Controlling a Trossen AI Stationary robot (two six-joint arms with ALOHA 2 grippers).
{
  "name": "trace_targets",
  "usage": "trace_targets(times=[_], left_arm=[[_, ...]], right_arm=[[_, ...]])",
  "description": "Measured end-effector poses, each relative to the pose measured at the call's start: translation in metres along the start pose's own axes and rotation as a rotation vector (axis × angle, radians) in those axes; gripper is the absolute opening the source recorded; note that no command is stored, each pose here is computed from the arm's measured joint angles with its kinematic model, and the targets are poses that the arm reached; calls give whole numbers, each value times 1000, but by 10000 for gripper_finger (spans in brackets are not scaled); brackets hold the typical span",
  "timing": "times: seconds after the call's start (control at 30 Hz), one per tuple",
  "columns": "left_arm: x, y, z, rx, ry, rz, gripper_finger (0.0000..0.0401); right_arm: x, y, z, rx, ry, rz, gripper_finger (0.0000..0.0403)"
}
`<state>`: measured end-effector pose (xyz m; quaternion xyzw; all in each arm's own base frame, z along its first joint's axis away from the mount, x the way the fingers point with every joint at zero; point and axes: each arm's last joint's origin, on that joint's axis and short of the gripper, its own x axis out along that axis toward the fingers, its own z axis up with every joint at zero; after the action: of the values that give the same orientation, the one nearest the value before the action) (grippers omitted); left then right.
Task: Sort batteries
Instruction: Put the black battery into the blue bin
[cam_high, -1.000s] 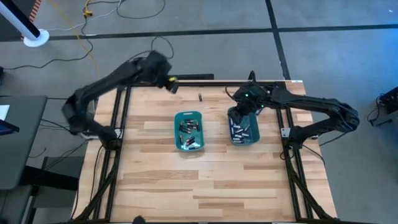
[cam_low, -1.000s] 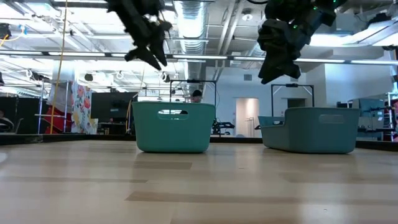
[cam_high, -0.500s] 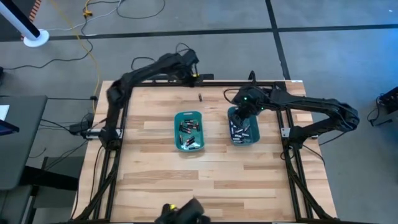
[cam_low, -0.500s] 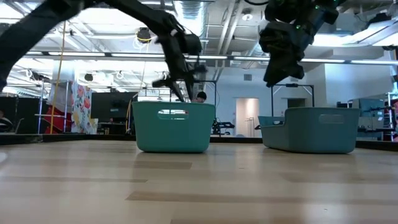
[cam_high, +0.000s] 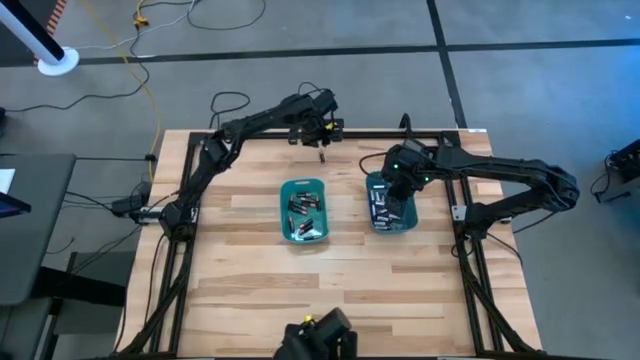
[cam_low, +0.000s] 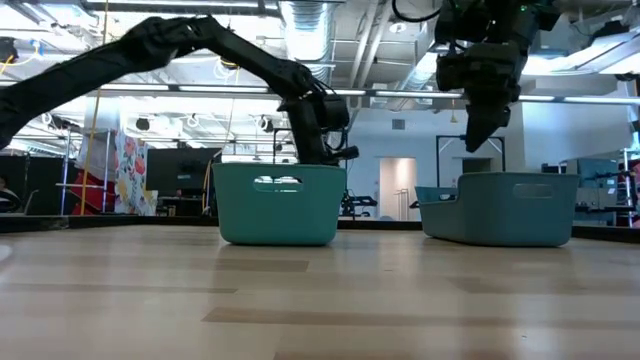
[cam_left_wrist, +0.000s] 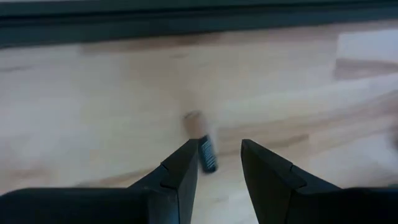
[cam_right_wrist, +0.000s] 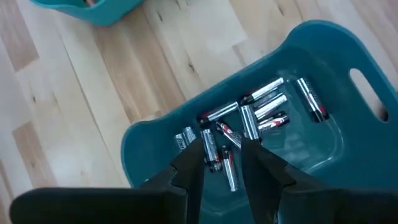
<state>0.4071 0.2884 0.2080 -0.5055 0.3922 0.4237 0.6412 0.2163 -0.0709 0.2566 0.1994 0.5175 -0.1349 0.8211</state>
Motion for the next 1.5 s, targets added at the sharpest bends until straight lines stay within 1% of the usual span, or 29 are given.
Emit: trace_targets(times=[0.13,0.2,0.33,0.53,0.67,0.83,1.03,1.1,1.17,1.4,1.5], left_arm=[[13,-8,4,-12,-11,-16,118],[20,-7,5,-20,4,1,118],[31,-1,6,-42,34,36,118],[31,1,7,-67,32,42,118],[31,2,6,-83,45,59,118],[31,4,3,-94,62,80,118],[32,2,4,-119,47,61,118],[38,0,5,-129,42,47,118],[46,0,3,-143,80,34,117],[45,2,6,-147,85,31,97],[46,3,6,-126,98,28,83]], right_arm=[[-5,-1,-4,-22,7,-2,122],[-9,0,-6,-29,-14,1,122],[-13,-4,-18,-23,-37,2,122],[-16,-17,-37,60,-61,-18,122],[-21,-22,-43,99,-87,-25,122],[-29,-23,-47,104,-129,-23,122],[-31,-22,-48,101,-133,-20,122],[-31,-21,-49,98,-131,-18,122],[-30,-20,-49,95,-126,-14,122],[-29,-14,-52,79,-95,-2,122],[-29,-13,-52,75,-93,2,122]])
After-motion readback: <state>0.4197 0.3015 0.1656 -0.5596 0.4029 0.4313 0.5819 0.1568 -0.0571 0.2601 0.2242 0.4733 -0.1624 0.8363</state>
